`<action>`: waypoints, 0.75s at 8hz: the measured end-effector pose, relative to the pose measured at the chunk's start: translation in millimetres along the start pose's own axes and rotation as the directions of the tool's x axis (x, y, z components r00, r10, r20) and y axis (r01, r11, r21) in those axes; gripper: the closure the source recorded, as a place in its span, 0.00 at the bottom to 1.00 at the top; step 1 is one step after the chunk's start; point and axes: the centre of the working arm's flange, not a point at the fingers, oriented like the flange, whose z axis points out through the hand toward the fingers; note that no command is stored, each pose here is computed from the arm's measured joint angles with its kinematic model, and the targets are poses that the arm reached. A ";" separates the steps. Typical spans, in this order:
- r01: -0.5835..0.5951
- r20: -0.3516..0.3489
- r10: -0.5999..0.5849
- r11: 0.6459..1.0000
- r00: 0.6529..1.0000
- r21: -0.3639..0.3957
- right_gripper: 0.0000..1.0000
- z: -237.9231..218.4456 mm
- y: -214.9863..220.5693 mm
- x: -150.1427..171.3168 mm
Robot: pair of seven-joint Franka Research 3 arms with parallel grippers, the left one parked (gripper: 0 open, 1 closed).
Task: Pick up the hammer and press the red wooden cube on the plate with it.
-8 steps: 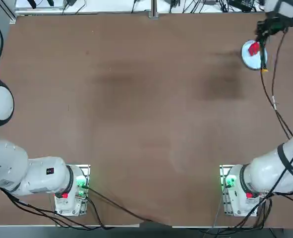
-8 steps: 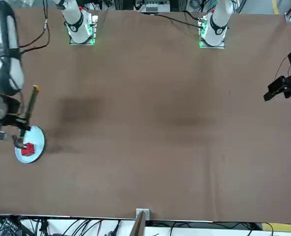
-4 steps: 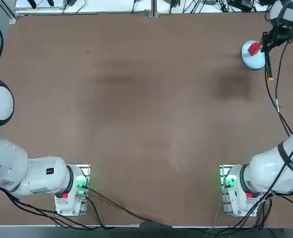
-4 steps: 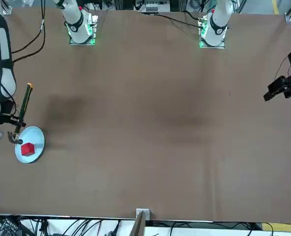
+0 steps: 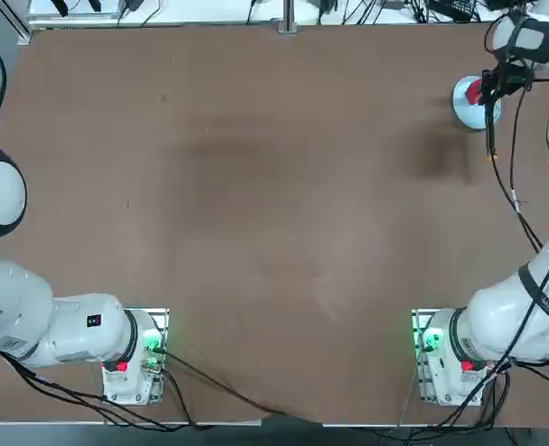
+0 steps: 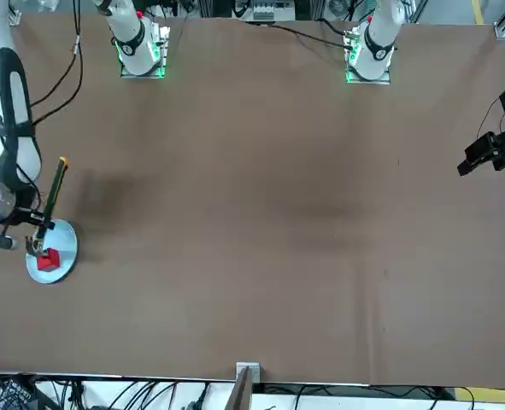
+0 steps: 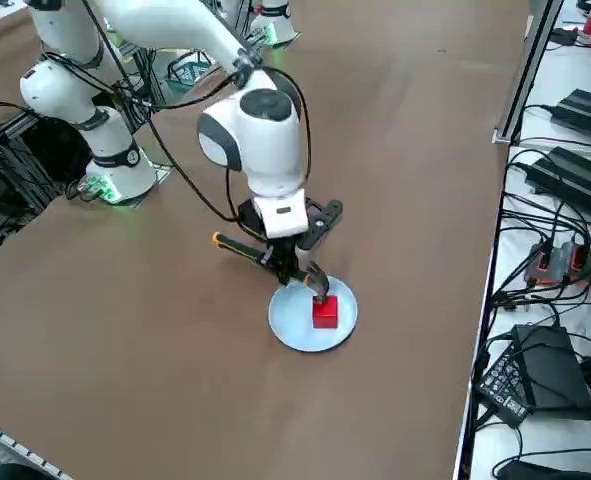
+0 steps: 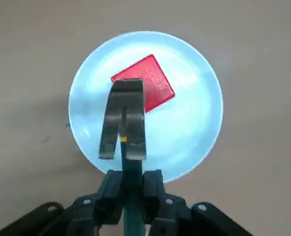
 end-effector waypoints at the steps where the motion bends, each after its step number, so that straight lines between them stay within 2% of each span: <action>1: 0.009 -0.019 -0.009 1.000 1.000 0.002 0.79 -9.4 -5.7 5.0; 3: 0.032 -0.050 -0.032 0.999 0.998 0.005 0.79 -45.3 -8.3 16.6; 5: 0.075 -0.047 -0.074 0.997 0.996 0.004 0.79 -75.8 2.6 24.6; 6: 0.076 -0.042 -0.076 0.997 0.996 0.004 0.79 -76.7 7.9 24.9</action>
